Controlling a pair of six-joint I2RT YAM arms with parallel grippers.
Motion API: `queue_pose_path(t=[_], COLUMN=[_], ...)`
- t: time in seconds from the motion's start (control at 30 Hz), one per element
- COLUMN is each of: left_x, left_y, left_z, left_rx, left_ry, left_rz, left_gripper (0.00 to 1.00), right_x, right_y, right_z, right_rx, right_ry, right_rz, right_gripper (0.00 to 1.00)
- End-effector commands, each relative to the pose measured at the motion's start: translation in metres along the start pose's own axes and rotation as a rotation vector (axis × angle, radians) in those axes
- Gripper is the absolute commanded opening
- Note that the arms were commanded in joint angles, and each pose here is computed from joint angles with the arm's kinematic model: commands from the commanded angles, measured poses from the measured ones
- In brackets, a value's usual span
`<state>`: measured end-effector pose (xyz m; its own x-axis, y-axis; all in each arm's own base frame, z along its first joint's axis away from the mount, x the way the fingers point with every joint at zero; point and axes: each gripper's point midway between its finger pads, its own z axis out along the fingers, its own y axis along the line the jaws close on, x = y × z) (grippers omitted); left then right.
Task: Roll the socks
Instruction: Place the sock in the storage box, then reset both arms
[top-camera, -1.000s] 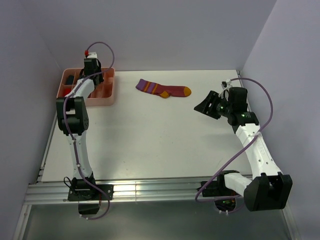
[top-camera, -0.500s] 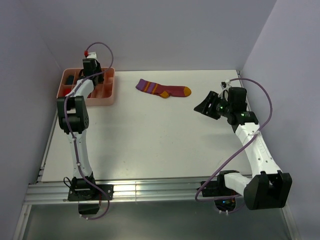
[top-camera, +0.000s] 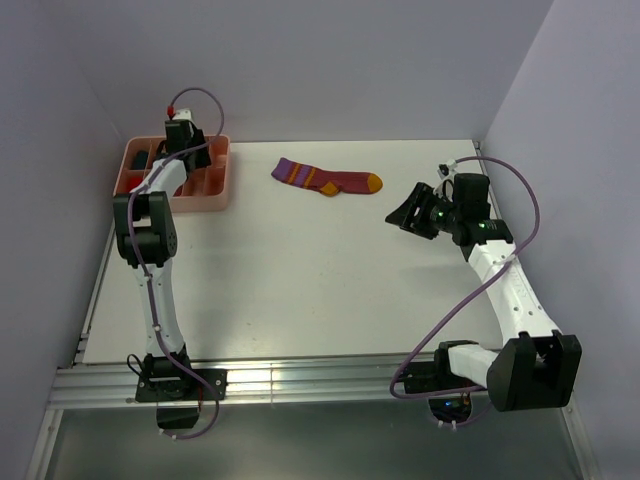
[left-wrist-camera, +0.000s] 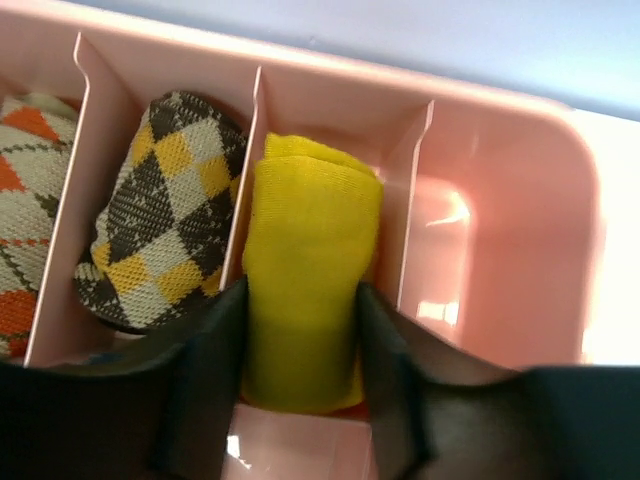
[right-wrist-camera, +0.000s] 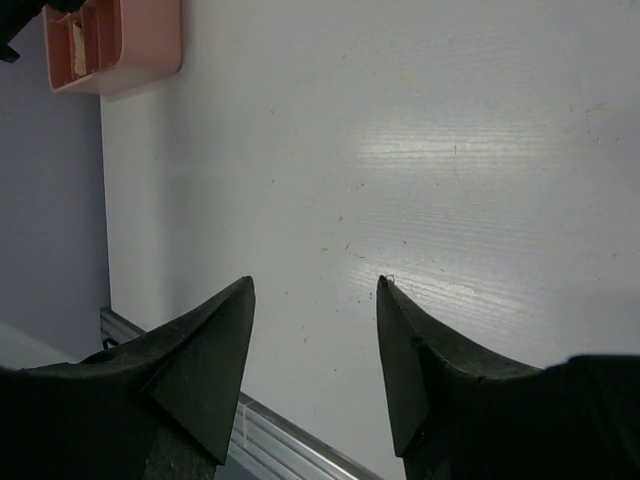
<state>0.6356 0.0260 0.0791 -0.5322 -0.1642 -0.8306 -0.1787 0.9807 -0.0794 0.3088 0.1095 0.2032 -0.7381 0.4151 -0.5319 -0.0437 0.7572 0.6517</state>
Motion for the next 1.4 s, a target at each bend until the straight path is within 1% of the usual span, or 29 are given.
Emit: queue_pose_path(t=[0.0, 0.1, 0.23, 0.33, 0.4, 0.47, 0.5, 0.53, 0.57, 0.6, 0.67, 0.7, 0.73, 0.77, 0.8, 0.87, 0.9, 0.93, 0.97, 1.0, 1.07, 1.1, 1.13, 1.17, 1.23, 1.3, 1.33, 1.37], left_x=[-0.011, -0.022, -0.022, -0.029, -0.040, -0.069, -0.090, -0.102, -0.114, -0.136, -0.156, -0.176, -0.177, -0.184, -0.197, -0.201, -0.211, -0.214, -0.212, -0.223, -0.223, -0.230, -0.231, -0.231, -0.231, -0.230, -0.230, -0.230], left_y=[-0.003, -0.003, -0.004, -0.005, -0.008, -0.013, -0.017, -0.020, -0.022, -0.025, -0.025, -0.026, -0.026, -0.025, -0.024, -0.020, -0.018, -0.012, -0.007, -0.003, 0.007, 0.012, 0.015, 0.021, 0.026, 0.039, 0.038, 0.030], left_z=[-0.002, -0.006, -0.008, -0.015, -0.025, -0.049, -0.071, -0.084, -0.098, -0.128, -0.161, -0.193, -0.209, -0.225, -0.257, -0.287, -0.316, -0.331, -0.344, -0.375, -0.402, -0.430, -0.444, -0.467, -0.489, -0.518, -0.528, -0.539], left_rx=[0.004, 0.001, 0.008, 0.006, 0.017, 0.034, 0.054, 0.068, 0.078, 0.097, 0.106, 0.117, 0.120, 0.125, 0.128, 0.120, 0.122, 0.097, 0.082, 0.075, 0.030, 0.025, 0.018, -0.004, -0.016, -0.079, -0.087, -0.068], left_ry=[-0.012, -0.036, -0.028, -0.035, -0.052, -0.098, -0.130, -0.150, -0.170, -0.206, -0.244, -0.292, -0.288, -0.304, -0.343, -0.350, -0.392, -0.411, -0.405, -0.456, -0.473, -0.521, -0.539, -0.564, -0.589, -0.630, -0.642, -0.655], left_rz=[-0.004, -0.004, -0.002, -0.027, -0.042, -0.079, -0.093, -0.109, -0.121, -0.129, -0.146, -0.153, -0.150, -0.150, -0.156, -0.155, -0.161, -0.169, -0.171, -0.180, -0.184, -0.186, -0.194, -0.204, -0.209, -0.210, -0.203, -0.192], left_gripper=[0.56, 0.63, 0.66, 0.68, 0.70, 0.72, 0.72, 0.73, 0.73, 0.76, 0.78, 0.80, 0.80, 0.81, 0.82, 0.82, 0.83, 0.84, 0.86, 0.87, 0.88, 0.90, 0.90, 0.92, 0.92, 0.94, 0.94, 0.97], right_x=[-0.014, -0.012, -0.011, -0.013, -0.018, -0.028, -0.036, -0.048, -0.051, -0.061, -0.081, -0.087, -0.102, -0.106, -0.118, -0.123, -0.130, -0.134, -0.134, -0.137, -0.137, -0.137, -0.139, -0.138, -0.138, -0.139, -0.139, -0.139], right_y=[0.010, 0.010, 0.009, 0.012, 0.012, 0.017, 0.015, 0.022, 0.023, 0.022, 0.034, 0.038, 0.044, 0.048, 0.055, 0.061, 0.067, 0.065, 0.065, 0.069, 0.072, 0.075, 0.075, 0.075, 0.082, 0.087, 0.088, 0.089], right_z=[-0.002, -0.002, -0.002, -0.005, -0.011, -0.020, -0.024, -0.033, -0.040, -0.048, -0.069, -0.078, -0.092, -0.102, -0.116, -0.133, -0.146, -0.154, -0.162, -0.172, -0.185, -0.190, -0.196, -0.199, -0.209, -0.219, -0.226, -0.231], right_rx=[-0.039, -0.041, -0.042, -0.041, -0.022, -0.005, 0.031, 0.039, 0.058, 0.098, 0.123, 0.136, 0.163, 0.174, 0.190, 0.209, 0.217, 0.252, 0.268, 0.273, 0.287, 0.284, 0.297, 0.310, 0.300, 0.304, 0.312, 0.317], right_ry=[-0.041, -0.036, -0.035, -0.044, -0.070, -0.102, -0.133, -0.172, -0.186, -0.228, -0.304, -0.334, -0.398, -0.421, -0.474, -0.515, -0.551, -0.580, -0.594, -0.621, -0.661, -0.672, -0.691, -0.697, -0.720, -0.749, -0.766, -0.781], right_rz=[-0.039, -0.040, -0.038, -0.049, -0.068, -0.100, -0.110, -0.131, -0.149, -0.162, -0.209, -0.221, -0.236, -0.252, -0.264, -0.283, -0.292, -0.290, -0.294, -0.300, -0.307, -0.311, -0.310, -0.308, -0.319, -0.325, -0.333, -0.334], right_gripper=[0.59, 0.59, 0.59, 0.59, 0.59, 0.60, 0.60, 0.61, 0.62, 0.63, 0.65, 0.66, 0.68, 0.68, 0.69, 0.70, 0.70, 0.70, 0.70, 0.70, 0.70, 0.70, 0.70, 0.70, 0.70, 0.70, 0.70, 0.70])
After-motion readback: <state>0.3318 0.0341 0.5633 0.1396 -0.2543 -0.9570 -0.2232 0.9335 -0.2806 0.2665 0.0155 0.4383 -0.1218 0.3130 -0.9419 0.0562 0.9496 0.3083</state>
